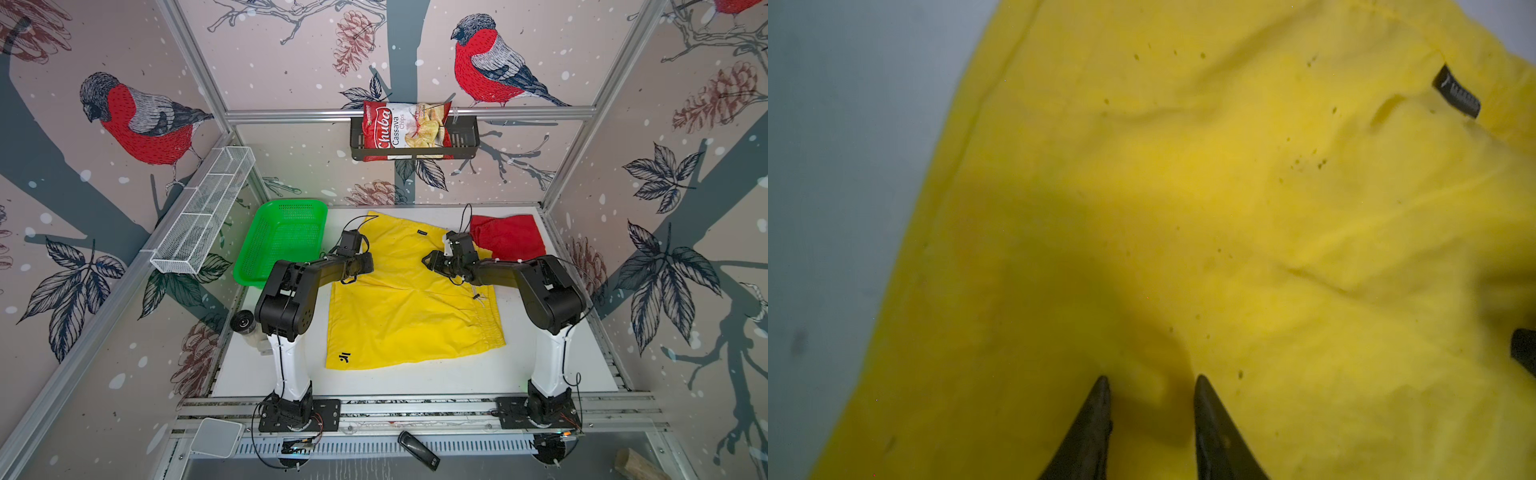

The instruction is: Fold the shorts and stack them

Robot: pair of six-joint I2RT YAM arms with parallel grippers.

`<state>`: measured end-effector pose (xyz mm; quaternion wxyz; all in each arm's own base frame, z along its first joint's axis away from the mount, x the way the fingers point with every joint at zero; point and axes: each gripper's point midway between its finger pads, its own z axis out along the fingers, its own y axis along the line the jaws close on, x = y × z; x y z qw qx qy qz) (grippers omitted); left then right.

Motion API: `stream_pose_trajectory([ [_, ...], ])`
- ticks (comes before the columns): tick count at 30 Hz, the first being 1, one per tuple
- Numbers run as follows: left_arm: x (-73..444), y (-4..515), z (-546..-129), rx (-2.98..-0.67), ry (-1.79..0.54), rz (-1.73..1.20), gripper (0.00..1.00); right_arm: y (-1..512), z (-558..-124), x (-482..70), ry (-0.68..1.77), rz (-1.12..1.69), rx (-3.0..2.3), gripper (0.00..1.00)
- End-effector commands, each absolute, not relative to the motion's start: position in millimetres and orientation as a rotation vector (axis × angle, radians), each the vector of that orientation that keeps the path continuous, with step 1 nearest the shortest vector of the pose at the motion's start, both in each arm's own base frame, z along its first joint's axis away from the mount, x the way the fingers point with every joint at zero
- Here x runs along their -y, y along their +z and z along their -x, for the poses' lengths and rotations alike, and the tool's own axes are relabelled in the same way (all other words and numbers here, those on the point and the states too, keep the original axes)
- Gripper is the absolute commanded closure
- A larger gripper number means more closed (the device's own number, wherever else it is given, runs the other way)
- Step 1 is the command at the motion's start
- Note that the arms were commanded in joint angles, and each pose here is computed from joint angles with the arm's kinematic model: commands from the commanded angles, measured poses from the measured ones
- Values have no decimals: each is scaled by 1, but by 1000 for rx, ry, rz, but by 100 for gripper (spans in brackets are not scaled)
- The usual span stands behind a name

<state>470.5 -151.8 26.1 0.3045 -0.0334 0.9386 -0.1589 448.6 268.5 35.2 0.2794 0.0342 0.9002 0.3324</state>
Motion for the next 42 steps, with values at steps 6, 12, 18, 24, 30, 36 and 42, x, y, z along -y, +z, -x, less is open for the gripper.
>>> stream_pose_trajectory([
  [6, 143, 16, -504, -2500, -408, 107, 65, 38, -485, -253, 853, -146, -2427, 46],
  [12, 157, 100, -529, -2346, -492, 59, 62, 127, -484, -252, 871, -73, -2291, 46],
  [18, 166, 171, -496, -2226, -548, -10, 59, 178, -431, -210, 866, -82, -2230, 46],
  [24, 174, 162, -429, -2243, -630, -37, 56, 152, -351, -134, 940, -337, -2270, 43],
  [30, 168, 124, -379, -2297, -659, 19, 56, 95, -270, -90, 895, -583, -2400, 41],
  [36, 165, 104, -365, -2340, -668, 34, 56, 60, -227, -97, 1063, -714, -2414, 40],
  [42, 165, 110, -366, -2318, -672, 35, 56, 40, -204, -100, 1092, -812, -2478, 39],
])
